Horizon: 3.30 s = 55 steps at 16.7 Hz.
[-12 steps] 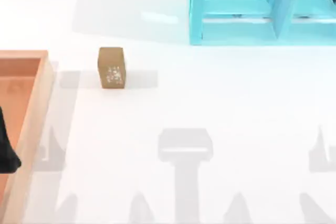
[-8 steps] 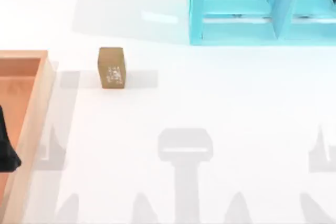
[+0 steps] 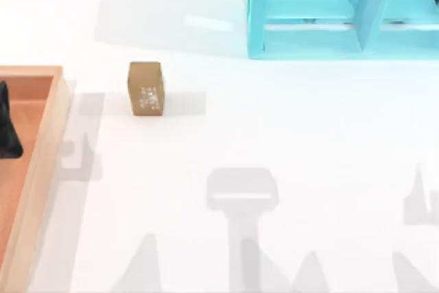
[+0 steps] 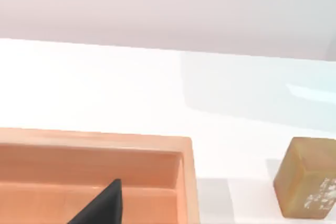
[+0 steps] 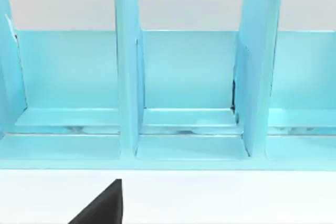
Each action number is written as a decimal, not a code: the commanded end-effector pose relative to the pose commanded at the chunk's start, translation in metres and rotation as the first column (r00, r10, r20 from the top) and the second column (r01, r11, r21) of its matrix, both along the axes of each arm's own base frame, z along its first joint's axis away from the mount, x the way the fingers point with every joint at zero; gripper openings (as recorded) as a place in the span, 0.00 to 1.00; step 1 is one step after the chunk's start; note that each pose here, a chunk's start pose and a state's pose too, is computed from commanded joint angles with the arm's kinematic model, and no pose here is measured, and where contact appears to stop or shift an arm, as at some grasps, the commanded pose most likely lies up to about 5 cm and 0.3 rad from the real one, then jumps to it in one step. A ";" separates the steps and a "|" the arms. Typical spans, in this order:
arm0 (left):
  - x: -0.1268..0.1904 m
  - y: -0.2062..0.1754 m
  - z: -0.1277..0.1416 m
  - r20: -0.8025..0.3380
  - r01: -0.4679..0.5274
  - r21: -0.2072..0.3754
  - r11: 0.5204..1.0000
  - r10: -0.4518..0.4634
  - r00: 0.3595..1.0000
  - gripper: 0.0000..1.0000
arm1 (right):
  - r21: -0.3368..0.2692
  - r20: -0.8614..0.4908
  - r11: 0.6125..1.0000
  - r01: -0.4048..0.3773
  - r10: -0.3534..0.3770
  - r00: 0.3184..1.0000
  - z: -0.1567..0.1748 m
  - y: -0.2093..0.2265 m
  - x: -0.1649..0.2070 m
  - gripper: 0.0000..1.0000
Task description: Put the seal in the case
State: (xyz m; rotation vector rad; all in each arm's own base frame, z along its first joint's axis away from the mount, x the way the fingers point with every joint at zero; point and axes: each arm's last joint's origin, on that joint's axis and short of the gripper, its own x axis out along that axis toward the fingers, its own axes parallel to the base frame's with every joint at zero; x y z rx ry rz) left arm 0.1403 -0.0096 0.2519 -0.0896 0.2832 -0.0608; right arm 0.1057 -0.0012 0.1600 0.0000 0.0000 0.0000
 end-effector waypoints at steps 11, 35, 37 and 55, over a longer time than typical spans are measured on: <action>0.189 -0.054 0.070 -0.569 0.018 -0.065 0.998 -0.052 0.821 1.00 | 0.000 0.000 1.000 0.000 0.000 1.000 0.000 0.000 0.000 1.00; 0.309 -0.151 -0.022 -0.926 0.087 0.084 0.993 0.045 0.376 1.00 | 0.000 0.000 1.000 0.000 0.000 1.000 0.000 0.000 0.000 1.00; 0.310 -0.152 -0.027 -0.926 0.090 0.085 0.992 0.045 0.374 1.00 | 0.000 0.000 1.000 0.000 0.000 1.000 0.000 0.000 0.000 1.00; 0.318 -0.153 -0.122 -0.926 0.092 0.085 0.992 0.044 0.375 0.62 | 0.000 0.000 1.000 0.000 0.000 1.000 0.000 0.000 0.000 1.00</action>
